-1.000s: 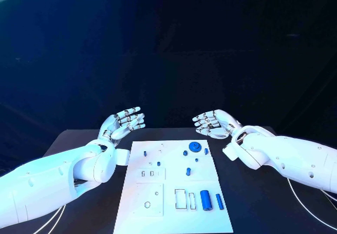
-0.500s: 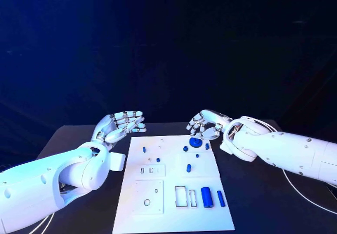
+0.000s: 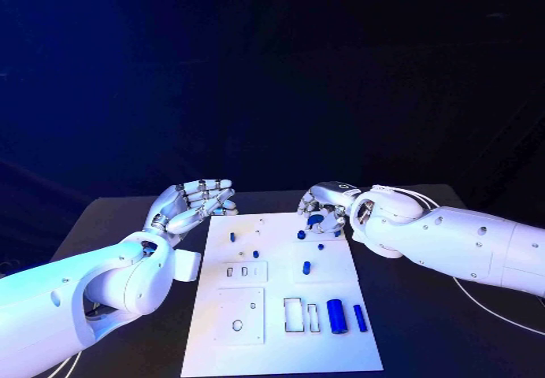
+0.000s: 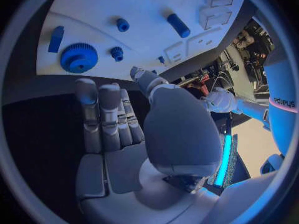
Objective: Assemble the parts on the task board
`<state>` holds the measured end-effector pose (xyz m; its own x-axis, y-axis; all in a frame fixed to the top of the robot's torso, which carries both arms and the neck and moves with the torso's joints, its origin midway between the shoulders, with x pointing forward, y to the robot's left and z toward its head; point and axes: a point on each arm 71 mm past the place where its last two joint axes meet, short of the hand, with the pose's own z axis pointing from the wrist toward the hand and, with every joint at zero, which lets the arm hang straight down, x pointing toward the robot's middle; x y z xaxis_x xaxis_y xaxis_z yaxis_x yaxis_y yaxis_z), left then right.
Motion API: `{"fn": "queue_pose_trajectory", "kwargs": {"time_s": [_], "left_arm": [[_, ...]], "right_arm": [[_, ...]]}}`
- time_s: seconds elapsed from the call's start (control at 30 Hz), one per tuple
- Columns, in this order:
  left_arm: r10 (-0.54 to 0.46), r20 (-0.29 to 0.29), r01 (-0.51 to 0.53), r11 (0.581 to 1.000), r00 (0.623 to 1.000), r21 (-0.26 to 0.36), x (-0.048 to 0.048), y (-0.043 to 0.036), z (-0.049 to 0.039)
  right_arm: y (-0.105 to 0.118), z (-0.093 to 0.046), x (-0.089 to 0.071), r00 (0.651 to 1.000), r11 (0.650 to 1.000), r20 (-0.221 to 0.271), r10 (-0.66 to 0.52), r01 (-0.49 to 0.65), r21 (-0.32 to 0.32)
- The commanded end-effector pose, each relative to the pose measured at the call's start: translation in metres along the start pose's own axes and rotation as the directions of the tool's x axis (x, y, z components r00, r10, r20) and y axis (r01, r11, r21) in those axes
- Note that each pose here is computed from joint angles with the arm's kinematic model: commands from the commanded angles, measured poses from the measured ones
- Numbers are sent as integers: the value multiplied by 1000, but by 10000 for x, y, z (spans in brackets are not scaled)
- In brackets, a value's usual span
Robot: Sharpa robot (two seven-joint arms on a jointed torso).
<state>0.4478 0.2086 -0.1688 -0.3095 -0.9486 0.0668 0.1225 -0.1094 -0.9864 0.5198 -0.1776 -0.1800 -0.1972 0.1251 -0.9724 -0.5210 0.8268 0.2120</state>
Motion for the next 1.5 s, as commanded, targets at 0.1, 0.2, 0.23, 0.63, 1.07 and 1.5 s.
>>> {"fn": "queue_pose_trajectory", "kwargs": {"time_s": [0.1, 0.2, 0.23, 0.63, 1.07, 1.5], "left_arm": [[-25, -20, 26, 1000, 999, 1, 31, -30, -1], [-30, -26, 30, 1000, 999, 1, 48, -36, 2], [-31, -27, 31, 1000, 999, 1, 52, -37, 2], [-42, -35, 43, 999, 998, 0, 84, -40, 11], [-48, -41, 48, 999, 998, 0, 98, -56, 7], [-46, -38, 46, 999, 998, -4, 84, -54, 9]], "right_arm": [[3, 22, 45, 994, 995, -56, -90, 92, 31], [-8, 26, 59, 993, 994, -66, -97, 100, 40], [-11, 30, 62, 993, 994, -67, -99, 102, 42], [-19, 65, 120, 991, 992, -85, -107, 112, 58], [30, 102, 224, 990, 994, -100, -95, 100, 45], [73, 112, 227, 993, 995, -82, -87, 90, 36]]}}
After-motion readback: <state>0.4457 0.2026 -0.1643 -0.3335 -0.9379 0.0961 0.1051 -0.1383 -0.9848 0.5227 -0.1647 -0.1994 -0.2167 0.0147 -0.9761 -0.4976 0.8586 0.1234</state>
